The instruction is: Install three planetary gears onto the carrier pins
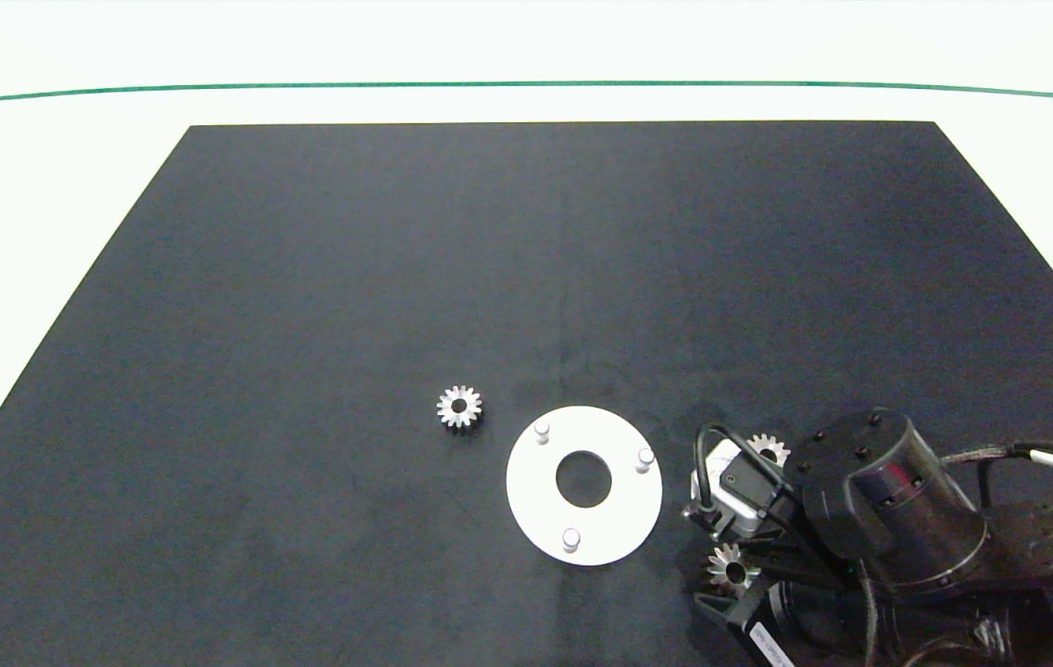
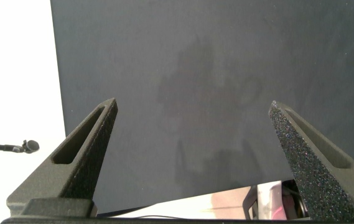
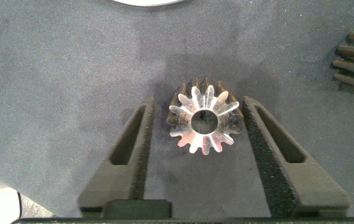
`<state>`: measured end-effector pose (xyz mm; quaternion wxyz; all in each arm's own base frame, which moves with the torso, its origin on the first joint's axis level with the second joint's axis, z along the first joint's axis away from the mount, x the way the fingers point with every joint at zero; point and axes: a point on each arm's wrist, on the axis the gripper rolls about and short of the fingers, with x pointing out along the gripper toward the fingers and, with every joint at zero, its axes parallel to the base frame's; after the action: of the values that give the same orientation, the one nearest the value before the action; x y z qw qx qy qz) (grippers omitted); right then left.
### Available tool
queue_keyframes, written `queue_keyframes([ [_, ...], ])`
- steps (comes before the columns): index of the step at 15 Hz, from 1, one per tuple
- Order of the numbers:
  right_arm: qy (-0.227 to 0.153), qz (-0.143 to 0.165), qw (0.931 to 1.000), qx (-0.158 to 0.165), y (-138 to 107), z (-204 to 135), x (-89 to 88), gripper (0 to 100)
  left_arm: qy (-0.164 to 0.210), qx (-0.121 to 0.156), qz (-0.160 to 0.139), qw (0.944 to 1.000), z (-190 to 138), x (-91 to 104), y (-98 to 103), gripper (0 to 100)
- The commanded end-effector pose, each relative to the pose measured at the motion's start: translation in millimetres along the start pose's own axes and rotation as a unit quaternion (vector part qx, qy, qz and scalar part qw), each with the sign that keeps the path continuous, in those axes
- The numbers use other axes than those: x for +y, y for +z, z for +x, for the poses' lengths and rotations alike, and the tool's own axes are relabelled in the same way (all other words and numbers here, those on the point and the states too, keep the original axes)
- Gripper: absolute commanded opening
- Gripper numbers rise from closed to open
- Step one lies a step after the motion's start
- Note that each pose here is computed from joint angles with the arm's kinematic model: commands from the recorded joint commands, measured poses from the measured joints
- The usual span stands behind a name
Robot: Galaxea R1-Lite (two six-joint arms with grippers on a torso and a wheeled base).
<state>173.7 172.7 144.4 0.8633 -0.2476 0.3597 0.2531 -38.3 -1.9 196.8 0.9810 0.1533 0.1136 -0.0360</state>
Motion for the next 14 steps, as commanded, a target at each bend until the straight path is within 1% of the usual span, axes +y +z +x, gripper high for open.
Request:
queue_keyframes([
  [1,-0.002,0.000,1.0000,-0.001,0.1,-0.8,-0.3,48,0.000,0.001,0.001,1.0000,0.0,0.1,0.5,100],
  [14,-0.001,-0.001,1.0000,0.004,-1.1,0.2,-1.8,23,-0.001,-0.002,0.000,1.0000,1.5,1.3,3.7,100],
])
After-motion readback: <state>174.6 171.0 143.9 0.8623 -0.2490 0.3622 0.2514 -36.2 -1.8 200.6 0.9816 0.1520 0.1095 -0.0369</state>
